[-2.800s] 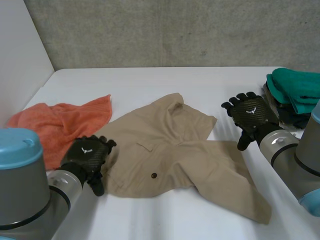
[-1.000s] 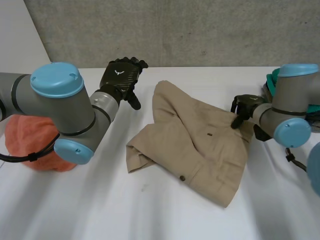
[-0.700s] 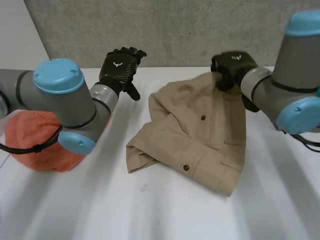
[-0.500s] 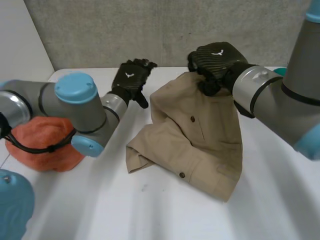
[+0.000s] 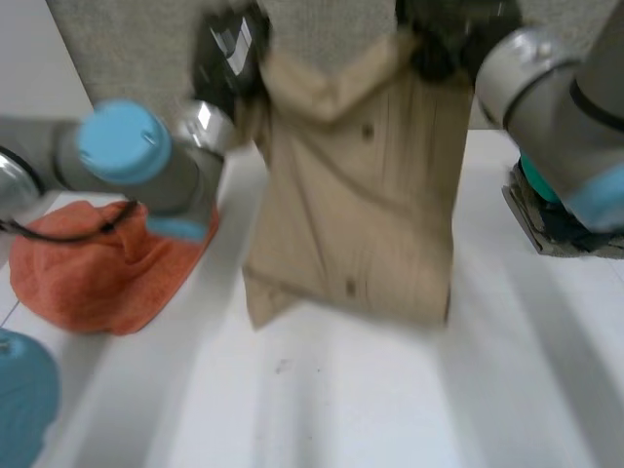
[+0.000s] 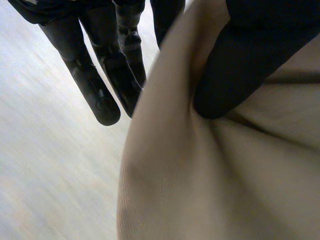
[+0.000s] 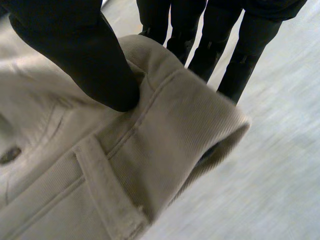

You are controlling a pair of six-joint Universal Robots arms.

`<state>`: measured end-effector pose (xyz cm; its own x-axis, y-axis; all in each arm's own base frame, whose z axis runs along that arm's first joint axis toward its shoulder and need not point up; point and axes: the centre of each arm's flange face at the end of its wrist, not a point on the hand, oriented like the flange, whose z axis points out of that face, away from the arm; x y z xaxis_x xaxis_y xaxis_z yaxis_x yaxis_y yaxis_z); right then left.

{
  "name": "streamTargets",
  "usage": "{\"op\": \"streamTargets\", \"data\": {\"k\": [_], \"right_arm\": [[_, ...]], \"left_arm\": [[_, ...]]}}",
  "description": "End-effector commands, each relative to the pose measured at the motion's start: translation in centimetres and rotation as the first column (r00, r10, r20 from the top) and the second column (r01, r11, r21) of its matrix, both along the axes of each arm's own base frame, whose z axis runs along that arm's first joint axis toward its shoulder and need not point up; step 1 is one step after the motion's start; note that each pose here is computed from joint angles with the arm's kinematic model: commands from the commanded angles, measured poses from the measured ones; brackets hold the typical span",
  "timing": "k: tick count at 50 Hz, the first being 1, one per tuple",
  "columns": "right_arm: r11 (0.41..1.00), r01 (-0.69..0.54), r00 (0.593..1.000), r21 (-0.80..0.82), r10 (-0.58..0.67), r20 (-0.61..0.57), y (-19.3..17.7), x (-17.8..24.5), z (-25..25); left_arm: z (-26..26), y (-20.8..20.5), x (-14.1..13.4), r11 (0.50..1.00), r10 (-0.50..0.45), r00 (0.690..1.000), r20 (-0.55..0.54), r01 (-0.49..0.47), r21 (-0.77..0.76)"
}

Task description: Fold the laundry.

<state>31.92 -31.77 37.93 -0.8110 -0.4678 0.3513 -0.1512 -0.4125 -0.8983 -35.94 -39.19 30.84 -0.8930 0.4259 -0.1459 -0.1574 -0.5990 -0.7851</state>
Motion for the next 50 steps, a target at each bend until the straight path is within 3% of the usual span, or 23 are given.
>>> {"op": "streamTargets", "data": {"k": [1,4,6,13,18,21,25,26,30,35,41,50], "right_arm": [[0.894,0.078,0.970,-0.441,0.034,0.240,-2.4,1.1,7.1],[0.838,0.111,0.954,-0.534,0.062,0.294,-2.6,1.2,7.9],[0.838,0.111,0.954,-0.535,0.061,0.293,-2.8,1.2,7.4],[0.934,0.055,0.982,-0.354,0.014,0.189,-3.8,1.9,1.0],[0.997,-0.003,1.000,-0.078,0.004,0.019,-4.1,2.4,-7.3],[0.995,-0.002,0.995,0.104,0.012,-0.097,-3.9,2.5,-12.9],[0.957,0.039,0.965,0.288,0.039,-0.259,-3.0,2.0,-18.6],[0.948,0.050,0.955,0.315,0.047,-0.292,-2.8,1.8,-19.3],[0.903,0.102,0.913,0.418,0.082,-0.400,-1.5,0.6,-21.2],[0.858,0.136,0.892,0.496,0.111,-0.438,-0.2,-0.4,-22.4],[0.867,0.133,0.900,0.480,0.097,-0.425,1.0,-1.1,-20.1],[0.869,0.129,0.949,0.477,0.032,-0.315,2.0,-2.9,-16.2]], "left_arm": [[11.6,2.2,3.3,0.949,0.040,0.973,-0.228,-0.109,-0.296],[12.3,2.6,3.7,0.948,0.056,0.966,-0.252,-0.131,-0.291],[11.9,2.8,4.0,0.956,0.083,0.961,-0.264,-0.152,-0.252],[4.5,3.4,4.1,0.991,0.136,0.985,-0.107,-0.137,0.000],[-2.9,5.4,4.6,0.966,0.132,0.990,0.048,-0.140,0.219],[-7.8,7.2,5.2,0.918,0.109,0.982,0.154,-0.159,0.363],[-12.8,9.9,6.5,0.816,0.056,0.955,0.293,-0.213,0.537],[-14.1,11.0,7.2,0.766,0.030,0.939,0.342,-0.241,0.595],[-15.4,14.2,8.7,0.644,-0.045,0.895,0.443,-0.313,0.698],[-14.1,16.1,9.7,0.595,-0.084,0.877,0.474,-0.337,0.730],[-10.4,18.0,10.0,0.645,-0.085,0.878,0.471,-0.312,0.698],[-8.4,17.1,10.2,0.695,-0.057,0.881,0.470,-0.303,0.652]]}}
